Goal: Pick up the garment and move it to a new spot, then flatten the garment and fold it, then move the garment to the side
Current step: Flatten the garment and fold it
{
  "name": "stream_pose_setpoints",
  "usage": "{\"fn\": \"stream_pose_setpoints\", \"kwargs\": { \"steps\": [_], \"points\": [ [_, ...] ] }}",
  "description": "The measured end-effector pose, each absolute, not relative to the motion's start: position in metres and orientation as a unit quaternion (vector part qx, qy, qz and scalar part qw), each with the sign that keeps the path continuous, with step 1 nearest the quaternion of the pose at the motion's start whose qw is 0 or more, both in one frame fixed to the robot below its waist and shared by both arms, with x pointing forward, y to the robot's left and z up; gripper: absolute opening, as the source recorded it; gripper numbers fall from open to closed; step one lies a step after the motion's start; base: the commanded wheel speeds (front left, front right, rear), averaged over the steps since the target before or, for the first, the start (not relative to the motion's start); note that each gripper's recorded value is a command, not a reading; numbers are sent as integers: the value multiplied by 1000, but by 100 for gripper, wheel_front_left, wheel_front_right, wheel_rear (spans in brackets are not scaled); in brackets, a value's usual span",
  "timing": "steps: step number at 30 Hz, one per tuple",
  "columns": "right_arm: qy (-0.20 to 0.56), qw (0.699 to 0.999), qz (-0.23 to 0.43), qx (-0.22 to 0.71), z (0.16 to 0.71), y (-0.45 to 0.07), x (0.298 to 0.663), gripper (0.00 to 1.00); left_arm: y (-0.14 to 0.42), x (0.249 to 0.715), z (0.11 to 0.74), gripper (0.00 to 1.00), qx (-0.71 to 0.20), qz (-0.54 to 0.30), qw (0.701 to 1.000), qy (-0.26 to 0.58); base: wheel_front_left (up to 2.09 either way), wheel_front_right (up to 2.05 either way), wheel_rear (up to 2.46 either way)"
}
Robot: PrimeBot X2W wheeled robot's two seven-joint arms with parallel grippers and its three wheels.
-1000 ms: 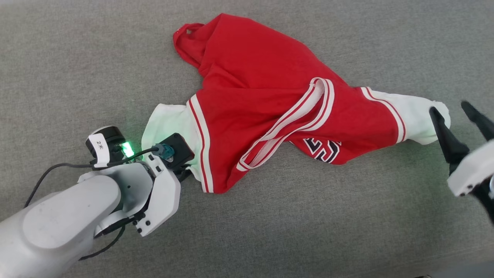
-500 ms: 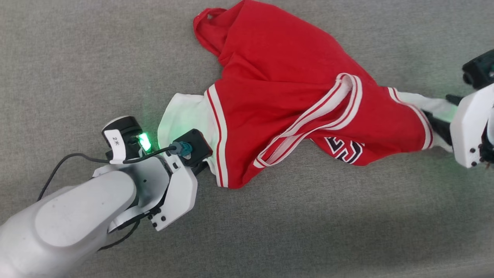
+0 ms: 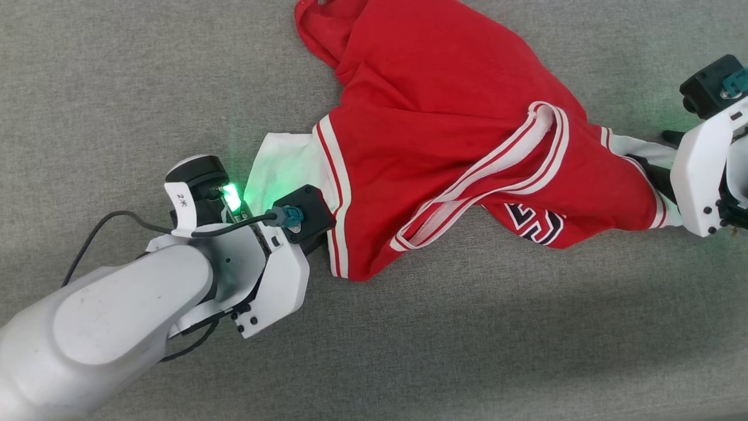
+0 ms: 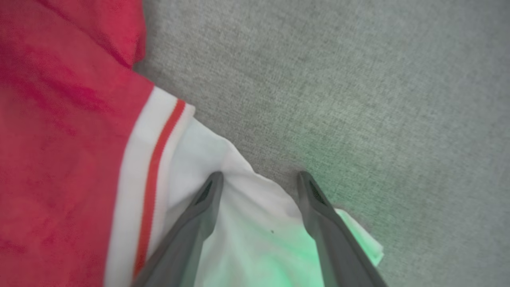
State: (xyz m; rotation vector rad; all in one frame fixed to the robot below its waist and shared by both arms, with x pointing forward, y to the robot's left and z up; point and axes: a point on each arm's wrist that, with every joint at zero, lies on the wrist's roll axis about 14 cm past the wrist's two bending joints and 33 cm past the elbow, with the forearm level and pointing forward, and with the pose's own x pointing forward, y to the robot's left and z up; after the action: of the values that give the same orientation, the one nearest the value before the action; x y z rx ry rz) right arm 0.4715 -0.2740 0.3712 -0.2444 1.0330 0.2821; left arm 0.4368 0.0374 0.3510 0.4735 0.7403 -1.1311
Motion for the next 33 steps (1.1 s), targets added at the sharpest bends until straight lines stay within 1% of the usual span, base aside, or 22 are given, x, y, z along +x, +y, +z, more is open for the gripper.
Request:
{"fn": "stream_pose_setpoints", "kwargs": {
  "steps": [1, 2, 3, 5, 8, 11, 14, 17, 20, 24, 25, 27, 29, 33],
  "points": [
    [492, 852, 137, -118, 370, -273, 472, 28, 37, 437, 351, 0, 216, -518, 755, 339, 0, 0, 0],
    [492, 851, 139, -117, 369, -272, 472, 2, 37, 437, 351, 0, 216, -518, 755, 339, 0, 0, 0],
    [493, 851, 139, -117, 369, -271, 473, 0, 37, 437, 352, 0, 214, -518, 756, 338, 0, 0, 0],
    [492, 851, 143, -115, 368, -269, 474, 0, 37, 438, 352, 0, 206, -517, 759, 338, 0, 0, 0],
    [478, 860, 144, -109, 372, -267, 478, 0, 36, 439, 356, 0, 188, -513, 769, 332, 0, 0, 0],
    [445, 878, 141, -102, 382, -267, 486, 0, 33, 442, 364, 0, 168, -510, 783, 314, 0, 0, 0],
    [392, 905, 135, -97, 403, -269, 500, 0, 30, 447, 379, 0, 131, -502, 804, 290, 0, 0, 0],
    [331, 931, 123, -91, 435, -276, 514, 0, 31, 460, 406, 0, 89, -485, 833, 252, 0, 0, 0],
    [276, 950, 115, -87, 466, -280, 522, 0, 33, 470, 437, 0, 34, -467, 858, 210, 0, 0, 0],
    [210, 969, 103, -75, 503, -286, 528, 0, 37, 478, 480, 0, -47, -442, 882, 159, 0, 0, 0],
    [170, 978, 95, -70, 525, -289, 535, 0, 47, 487, 497, 0, -70, -420, 894, 136, 0, 0, 0],
    [136, 985, 85, -62, 540, -290, 543, 0, 58, 501, 511, 0, -80, -396, 907, 118, 0, 0, 0],
    [96, 992, 76, -32, 556, -286, 554, 0, 70, 520, 524, 0, -100, -367, 920, 100, 0, 0, 0],
    [23, 998, 58, 11, 588, -281, 581, 0, 81, 559, 541, 0, -126, -321, 935, 78, 0, 0, 0]
  ]
}}
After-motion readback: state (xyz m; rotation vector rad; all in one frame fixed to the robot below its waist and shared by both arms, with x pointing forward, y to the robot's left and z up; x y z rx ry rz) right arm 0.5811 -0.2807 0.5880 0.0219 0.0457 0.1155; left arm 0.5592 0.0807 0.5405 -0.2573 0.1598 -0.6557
